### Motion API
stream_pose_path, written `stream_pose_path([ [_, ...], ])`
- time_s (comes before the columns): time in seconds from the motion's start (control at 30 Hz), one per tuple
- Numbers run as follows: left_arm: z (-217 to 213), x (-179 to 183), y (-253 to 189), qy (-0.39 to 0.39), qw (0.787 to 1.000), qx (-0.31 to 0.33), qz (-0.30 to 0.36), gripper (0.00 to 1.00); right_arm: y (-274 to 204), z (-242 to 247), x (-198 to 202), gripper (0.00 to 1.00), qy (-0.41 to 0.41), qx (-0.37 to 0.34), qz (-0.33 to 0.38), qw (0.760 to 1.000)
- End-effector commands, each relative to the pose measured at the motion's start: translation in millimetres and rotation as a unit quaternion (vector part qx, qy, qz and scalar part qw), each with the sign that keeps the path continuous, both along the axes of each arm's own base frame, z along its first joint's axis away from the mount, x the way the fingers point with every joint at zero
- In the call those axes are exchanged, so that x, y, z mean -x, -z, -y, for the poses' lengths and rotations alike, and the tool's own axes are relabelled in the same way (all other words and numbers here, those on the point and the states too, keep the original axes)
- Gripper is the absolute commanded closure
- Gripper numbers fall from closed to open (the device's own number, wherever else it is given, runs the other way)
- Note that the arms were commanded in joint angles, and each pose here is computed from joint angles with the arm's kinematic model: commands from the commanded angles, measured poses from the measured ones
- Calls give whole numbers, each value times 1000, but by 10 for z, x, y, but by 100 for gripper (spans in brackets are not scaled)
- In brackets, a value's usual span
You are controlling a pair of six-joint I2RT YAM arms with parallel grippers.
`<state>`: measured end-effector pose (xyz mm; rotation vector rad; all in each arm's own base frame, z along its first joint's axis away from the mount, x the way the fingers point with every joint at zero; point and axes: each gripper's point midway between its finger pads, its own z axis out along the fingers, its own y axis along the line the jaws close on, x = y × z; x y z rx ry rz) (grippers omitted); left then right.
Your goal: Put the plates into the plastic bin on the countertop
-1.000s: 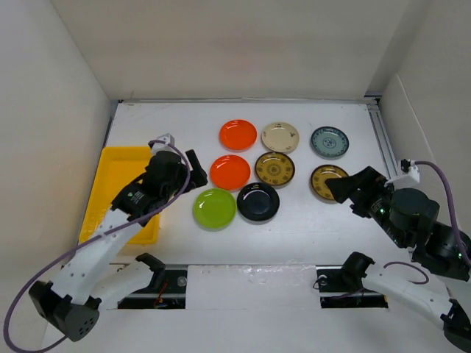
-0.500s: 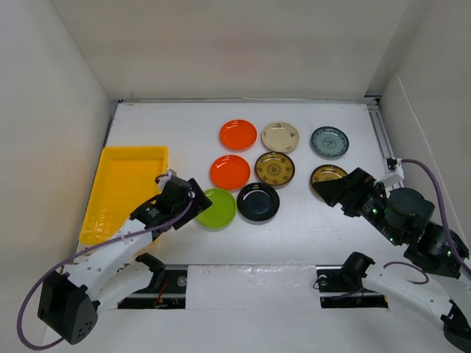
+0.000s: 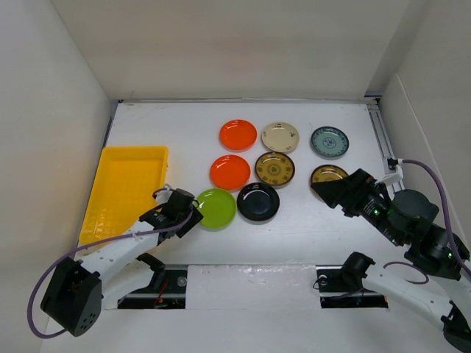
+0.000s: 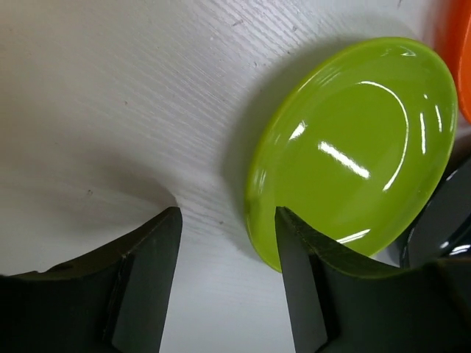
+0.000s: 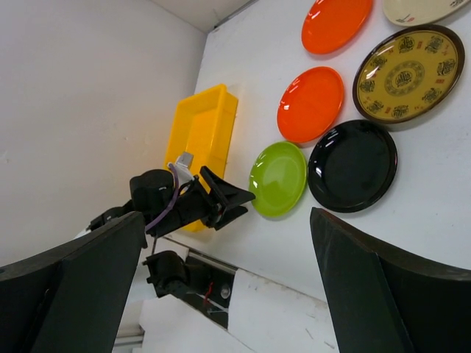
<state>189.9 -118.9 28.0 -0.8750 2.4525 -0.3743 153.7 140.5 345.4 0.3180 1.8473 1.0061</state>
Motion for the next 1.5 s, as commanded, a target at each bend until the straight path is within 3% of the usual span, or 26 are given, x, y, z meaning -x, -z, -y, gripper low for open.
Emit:
stream_pose_path([
  [0.0,-82,-61,65,-23,1000,-20,7,50,-172,-37,17,0,-13,-21,27,999],
  [0.43,-101,-144,133,-25,998,-49,-6,55,-245,6,57,0,-13,-31,37,999],
  [0.63,-73,-189,131,-24,998,-53,-13,78,-300,33,83,0,-12,-38,43,998],
  [0.73,-115,-151,170,-26,997,-65,-23,99,-294,65,91,0,-8,-37,44,998],
  [0.83,-122,-141,160,-26,997,-65,-23,100,-332,75,100,0,-8,-41,47,998],
  [1.03,-177,-244,-304,-34,997,-62,34,100,-306,80,102,0,-8,-34,46,998],
  [1.17,-256,-449,-859,-48,991,-78,99,100,-356,62,107,0,-13,-41,52,998],
  [1.47,-451,-1138,-1864,-111,973,-92,179,100,-318,-6,40,0,-14,-32,50,998],
])
